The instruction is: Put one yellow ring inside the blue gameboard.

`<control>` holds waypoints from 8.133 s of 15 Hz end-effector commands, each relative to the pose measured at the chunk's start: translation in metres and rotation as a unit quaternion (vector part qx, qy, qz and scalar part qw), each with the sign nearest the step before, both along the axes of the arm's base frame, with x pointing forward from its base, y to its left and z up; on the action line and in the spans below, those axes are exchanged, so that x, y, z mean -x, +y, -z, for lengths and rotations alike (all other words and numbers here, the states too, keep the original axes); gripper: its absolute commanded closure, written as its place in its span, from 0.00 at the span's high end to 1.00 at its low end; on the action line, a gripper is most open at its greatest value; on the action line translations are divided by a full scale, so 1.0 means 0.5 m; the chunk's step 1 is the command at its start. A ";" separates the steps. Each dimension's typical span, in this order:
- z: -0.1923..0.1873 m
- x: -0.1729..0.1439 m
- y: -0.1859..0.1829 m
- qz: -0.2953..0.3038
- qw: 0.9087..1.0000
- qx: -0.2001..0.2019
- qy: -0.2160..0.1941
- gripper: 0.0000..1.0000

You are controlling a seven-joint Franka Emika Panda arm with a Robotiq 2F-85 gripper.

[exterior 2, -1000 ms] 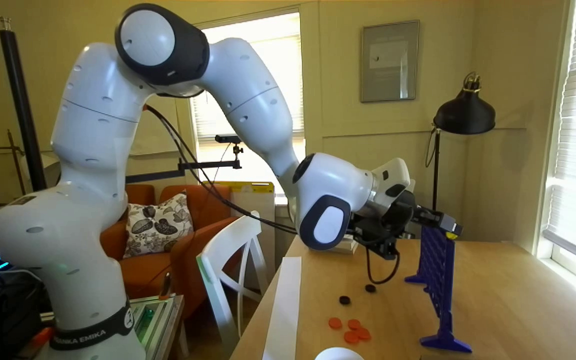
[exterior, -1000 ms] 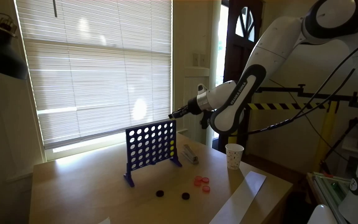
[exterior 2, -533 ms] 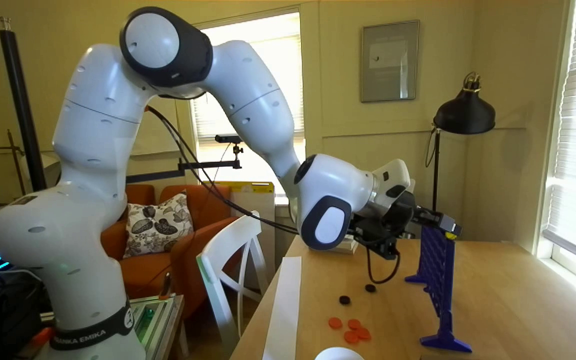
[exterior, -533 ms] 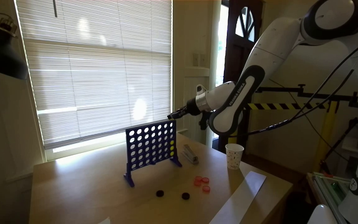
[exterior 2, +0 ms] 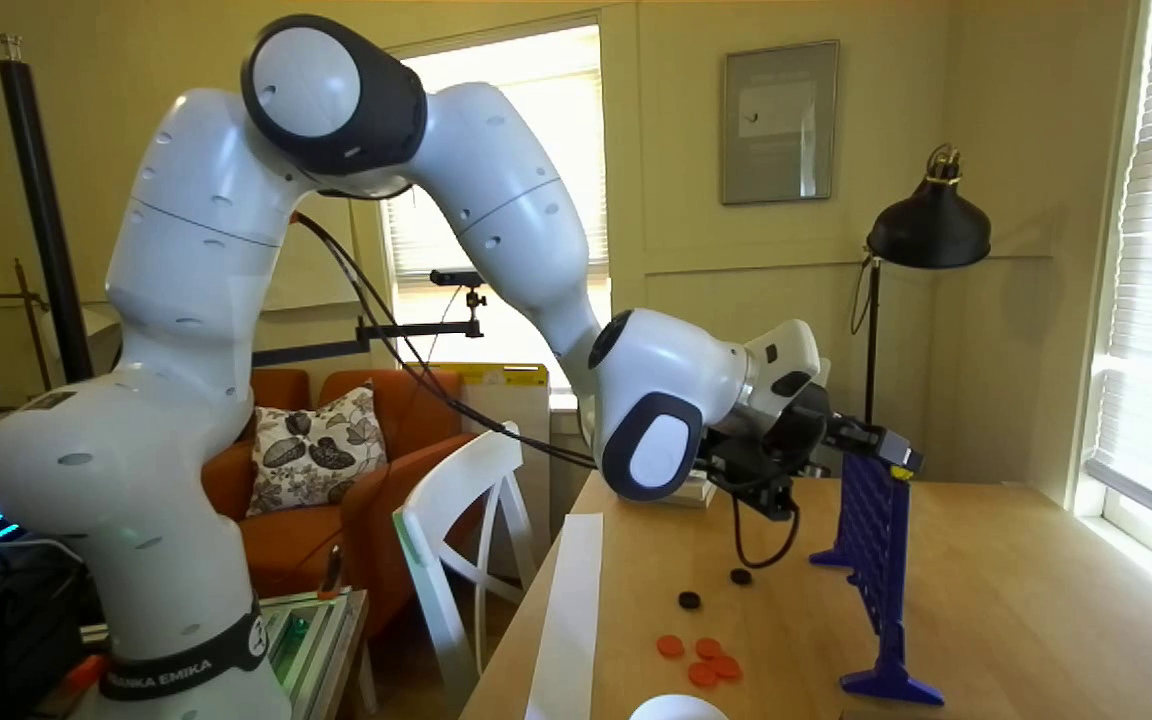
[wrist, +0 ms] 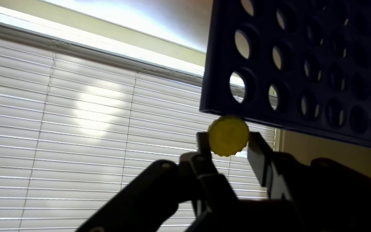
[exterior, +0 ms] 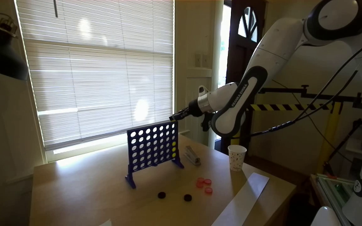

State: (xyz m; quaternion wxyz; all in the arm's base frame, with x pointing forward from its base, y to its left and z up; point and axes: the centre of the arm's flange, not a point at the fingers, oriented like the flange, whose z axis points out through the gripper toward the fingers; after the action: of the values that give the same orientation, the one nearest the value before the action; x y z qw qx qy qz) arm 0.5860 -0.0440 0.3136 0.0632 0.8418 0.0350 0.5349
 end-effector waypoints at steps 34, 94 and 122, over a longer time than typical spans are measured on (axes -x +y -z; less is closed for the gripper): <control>0.012 0.002 0.012 0.021 1.000 0.002 -0.010 0.10; -0.041 0.045 0.070 0.033 0.998 -0.015 0.048 1.00; -0.161 -0.015 -0.012 0.057 0.989 -0.020 0.134 0.00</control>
State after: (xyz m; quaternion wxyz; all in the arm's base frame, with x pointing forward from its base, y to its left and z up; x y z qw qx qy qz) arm 0.5861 -0.0548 0.3873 0.0687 0.9049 -0.0120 0.4199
